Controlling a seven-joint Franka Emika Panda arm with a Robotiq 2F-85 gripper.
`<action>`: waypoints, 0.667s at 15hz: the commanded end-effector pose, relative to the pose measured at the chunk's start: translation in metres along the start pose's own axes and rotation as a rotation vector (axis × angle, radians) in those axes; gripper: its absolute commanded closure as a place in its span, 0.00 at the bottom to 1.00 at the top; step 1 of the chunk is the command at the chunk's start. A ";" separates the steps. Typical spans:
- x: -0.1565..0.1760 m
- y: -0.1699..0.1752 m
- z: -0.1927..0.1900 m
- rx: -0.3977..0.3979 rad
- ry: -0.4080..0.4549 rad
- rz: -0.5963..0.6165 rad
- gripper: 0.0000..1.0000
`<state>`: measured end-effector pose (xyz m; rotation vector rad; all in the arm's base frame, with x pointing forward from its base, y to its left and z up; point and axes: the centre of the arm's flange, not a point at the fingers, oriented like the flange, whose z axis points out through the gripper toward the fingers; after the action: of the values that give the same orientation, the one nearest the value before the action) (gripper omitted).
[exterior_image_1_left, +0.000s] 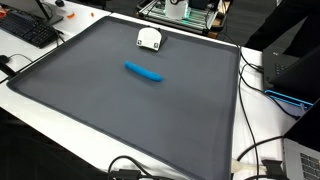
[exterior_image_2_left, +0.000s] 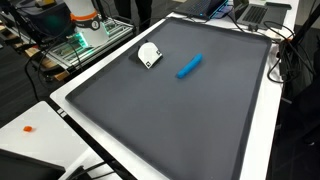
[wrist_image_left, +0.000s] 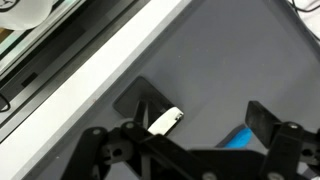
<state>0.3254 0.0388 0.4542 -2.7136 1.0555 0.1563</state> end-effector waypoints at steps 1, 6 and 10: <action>0.001 -0.001 0.005 0.007 0.021 0.024 0.00; 0.001 -0.001 0.009 0.010 0.036 0.047 0.00; 0.014 -0.007 0.030 0.024 0.053 0.139 0.00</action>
<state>0.3291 0.0398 0.4431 -2.6846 1.1484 0.1031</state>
